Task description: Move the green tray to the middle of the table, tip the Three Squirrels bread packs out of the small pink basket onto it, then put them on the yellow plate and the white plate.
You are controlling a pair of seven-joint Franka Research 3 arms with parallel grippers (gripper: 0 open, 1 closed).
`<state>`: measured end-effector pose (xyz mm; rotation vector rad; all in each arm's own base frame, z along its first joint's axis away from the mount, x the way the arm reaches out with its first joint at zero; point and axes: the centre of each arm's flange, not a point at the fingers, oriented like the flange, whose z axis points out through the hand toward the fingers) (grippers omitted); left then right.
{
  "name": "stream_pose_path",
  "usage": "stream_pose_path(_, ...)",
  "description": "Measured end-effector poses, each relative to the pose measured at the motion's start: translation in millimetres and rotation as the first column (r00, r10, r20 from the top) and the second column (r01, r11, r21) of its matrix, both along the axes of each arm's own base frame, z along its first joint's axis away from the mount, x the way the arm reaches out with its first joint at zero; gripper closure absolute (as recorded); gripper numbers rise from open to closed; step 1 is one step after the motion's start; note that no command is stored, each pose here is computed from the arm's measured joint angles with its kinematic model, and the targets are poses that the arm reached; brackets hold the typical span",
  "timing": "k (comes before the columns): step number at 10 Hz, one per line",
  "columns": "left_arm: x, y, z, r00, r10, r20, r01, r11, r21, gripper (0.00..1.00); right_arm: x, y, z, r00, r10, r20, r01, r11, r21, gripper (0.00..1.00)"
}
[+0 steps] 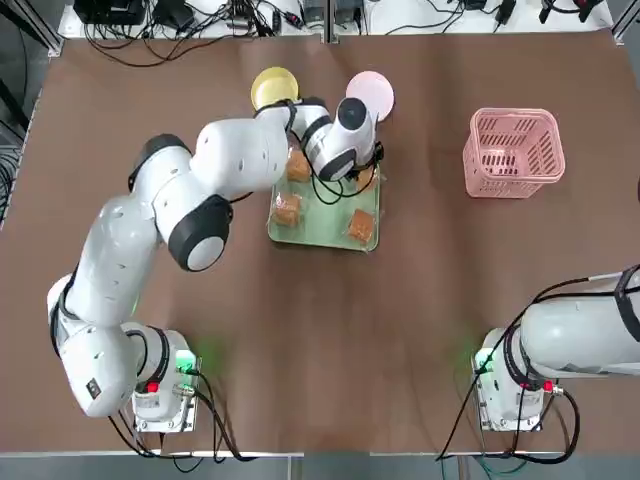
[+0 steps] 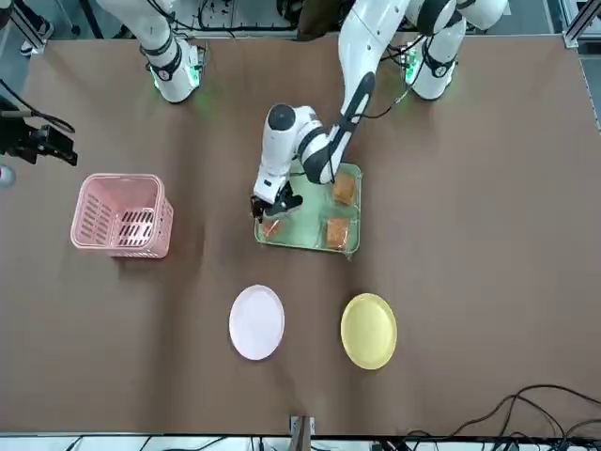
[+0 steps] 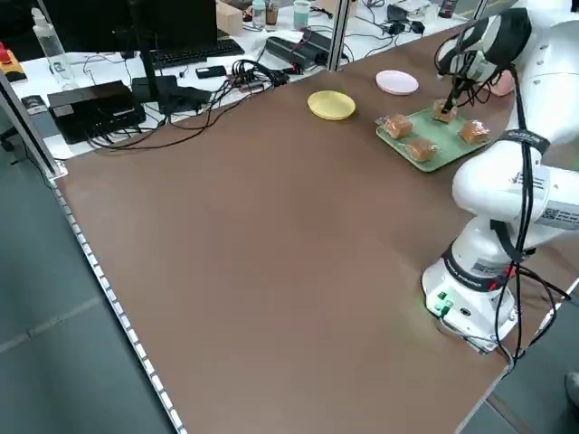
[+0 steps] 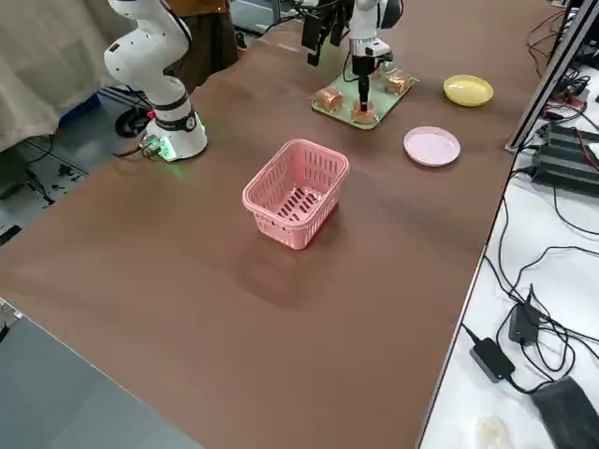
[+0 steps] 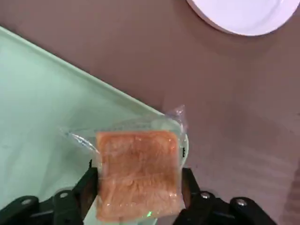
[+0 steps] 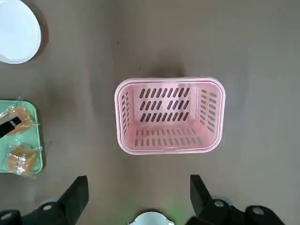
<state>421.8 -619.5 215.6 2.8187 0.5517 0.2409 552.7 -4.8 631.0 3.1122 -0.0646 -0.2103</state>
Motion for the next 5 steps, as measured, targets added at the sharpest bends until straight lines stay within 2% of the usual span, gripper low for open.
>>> stream_pose_path(2, 8.1, 10.5, 6.1, 0.999, 0.013, -0.038, -0.010, 0.996, 0.090, 0.15, 0.0, 0.0, 0.0, 1.000, 0.000, 0.000, 0.000, 1.000, 0.000, 0.04)
stream_pose_path(3, 15.4, 21.3, 21.2, 0.998, 0.004, -0.064, 0.006, 0.987, 0.159, 0.01, 0.0, -0.1, 0.0, 1.000, 0.000, 0.000, 0.000, 1.000, 0.000, 0.04)
stream_pose_path(5, 49.0, 55.7, 67.9, 0.997, -0.019, -0.081, 0.037, 0.974, 0.223, 0.00, 0.2, 0.2, 0.1, 1.000, 0.000, 0.002, 0.000, 1.000, 0.000, 0.04)
